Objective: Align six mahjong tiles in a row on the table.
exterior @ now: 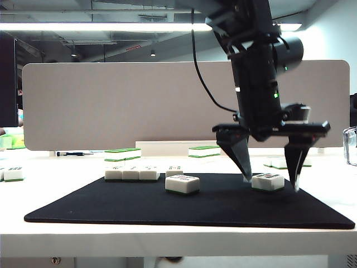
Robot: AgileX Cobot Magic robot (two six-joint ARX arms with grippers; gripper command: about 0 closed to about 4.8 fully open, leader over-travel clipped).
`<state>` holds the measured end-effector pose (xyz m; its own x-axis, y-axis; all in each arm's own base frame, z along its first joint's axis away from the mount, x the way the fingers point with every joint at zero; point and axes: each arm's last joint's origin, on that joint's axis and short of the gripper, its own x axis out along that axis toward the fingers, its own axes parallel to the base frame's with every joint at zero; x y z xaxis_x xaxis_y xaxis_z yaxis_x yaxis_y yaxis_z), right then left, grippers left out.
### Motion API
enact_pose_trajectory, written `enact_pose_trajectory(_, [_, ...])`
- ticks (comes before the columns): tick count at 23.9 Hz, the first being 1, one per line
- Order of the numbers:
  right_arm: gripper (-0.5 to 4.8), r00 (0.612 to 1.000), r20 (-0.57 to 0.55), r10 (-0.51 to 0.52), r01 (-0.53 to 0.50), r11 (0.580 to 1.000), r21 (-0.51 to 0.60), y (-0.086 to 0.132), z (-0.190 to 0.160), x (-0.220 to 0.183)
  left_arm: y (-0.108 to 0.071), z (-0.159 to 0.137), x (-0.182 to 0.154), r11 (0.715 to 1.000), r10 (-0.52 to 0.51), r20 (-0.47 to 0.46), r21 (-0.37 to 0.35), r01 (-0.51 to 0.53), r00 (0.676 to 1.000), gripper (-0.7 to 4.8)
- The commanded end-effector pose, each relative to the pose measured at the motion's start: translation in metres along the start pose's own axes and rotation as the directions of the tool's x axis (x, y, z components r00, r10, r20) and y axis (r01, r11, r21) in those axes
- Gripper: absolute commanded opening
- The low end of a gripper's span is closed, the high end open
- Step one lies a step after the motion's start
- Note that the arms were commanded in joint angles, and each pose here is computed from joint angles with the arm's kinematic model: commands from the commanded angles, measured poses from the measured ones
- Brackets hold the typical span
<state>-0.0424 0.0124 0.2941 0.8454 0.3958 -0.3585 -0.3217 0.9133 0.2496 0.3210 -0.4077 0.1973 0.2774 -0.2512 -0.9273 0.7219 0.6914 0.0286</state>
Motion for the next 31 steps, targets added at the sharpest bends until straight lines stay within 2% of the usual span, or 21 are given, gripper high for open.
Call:
enact_pose_trajectory(1, [-0.01, 1.000, 0.027, 0.004, -0.004, 1.000, -0.014, 0.001, 0.000, -0.002, 0.000, 0.000, 0.003, 1.000, 0.003, -0.002, -0.003, -0.003, 1.000, 3.85])
enact_pose_trajectory(3, [-0.01, 1.000, 0.027, 0.004, -0.004, 1.000, -0.014, 0.001, 0.000, -0.002, -0.001, 0.000, 0.004, 1.000, 0.002, 0.004, -0.003, -0.002, 1.000, 2.74])
enact_pose_trajectory(4, [-0.01, 1.000, 0.027, 0.004, -0.004, 1.000, -0.014, 0.001, 0.000, -0.002, -0.001, 0.001, 0.004, 1.000, 0.002, 0.007, -0.003, -0.002, 1.000, 2.38])
enact_pose_trajectory(6, [-0.01, 1.000, 0.027, 0.004, -0.004, 1.000, -0.014, 0.001, 0.000, -0.002, -0.001, 0.001, 0.004, 1.000, 0.002, 0.009, -0.003, -0.002, 1.000, 2.00])
enact_pose_trajectory(10, [-0.01, 1.000, 0.027, 0.004, -0.004, 1.000, -0.014, 0.001, 0.000, -0.002, 0.001, 0.001, 0.004, 1.000, 0.022, 0.010, -0.006, -0.022, 1.000, 1.98])
enact_pose_trajectory(12, [-0.01, 1.000, 0.027, 0.004, -0.004, 1.000, -0.014, 0.001, 0.000, -0.002, 0.007, 0.002, 0.003, 0.997, 0.079, 0.016, -0.015, -0.079, 0.997, 1.81])
enact_pose_trajectory(17, [-0.01, 1.000, 0.027, 0.004, -0.004, 1.000, -0.014, 0.001, 0.000, -0.002, 0.030, 0.002, 0.000, 0.982, 0.127, 0.008, -0.140, -0.124, 0.992, 1.81])
enact_pose_trajectory(20, [-0.01, 1.000, 0.027, 0.004, -0.004, 1.000, -0.014, 0.001, 0.000, -0.002, 0.051, 0.000, 0.001, 0.964, 0.142, -0.027, -0.225, -0.144, 0.990, 1.80])
enact_pose_trajectory(22, [-0.01, 1.000, 0.027, 0.004, -0.004, 1.000, -0.014, 0.001, 0.000, -0.002, 0.063, -0.003, 0.001, 0.945, 0.149, -0.054, -0.287, -0.159, 0.987, 1.81])
enact_pose_trajectory(24, [-0.01, 1.000, 0.027, 0.004, -0.003, 1.000, -0.014, 0.001, 0.000, -0.002, 0.080, -0.006, 0.001, 0.913, 0.159, -0.081, -0.367, -0.178, 0.984, 1.81])
enact_pose_trajectory(28, [-0.01, 1.000, 0.028, 0.003, -0.002, 1.000, -0.014, 0.001, 0.000, -0.002, 0.102, -0.012, 0.001, 0.885, 0.164, -0.135, -0.417, -0.206, 0.977, 1.81])
enact_pose_trajectory(31, [-0.01, 1.000, 0.028, 0.001, 0.000, 1.000, -0.014, 0.001, 0.000, -0.002, 0.105, -0.013, 0.001, 0.882, 0.165, -0.139, -0.423, -0.209, 0.977, 1.82])
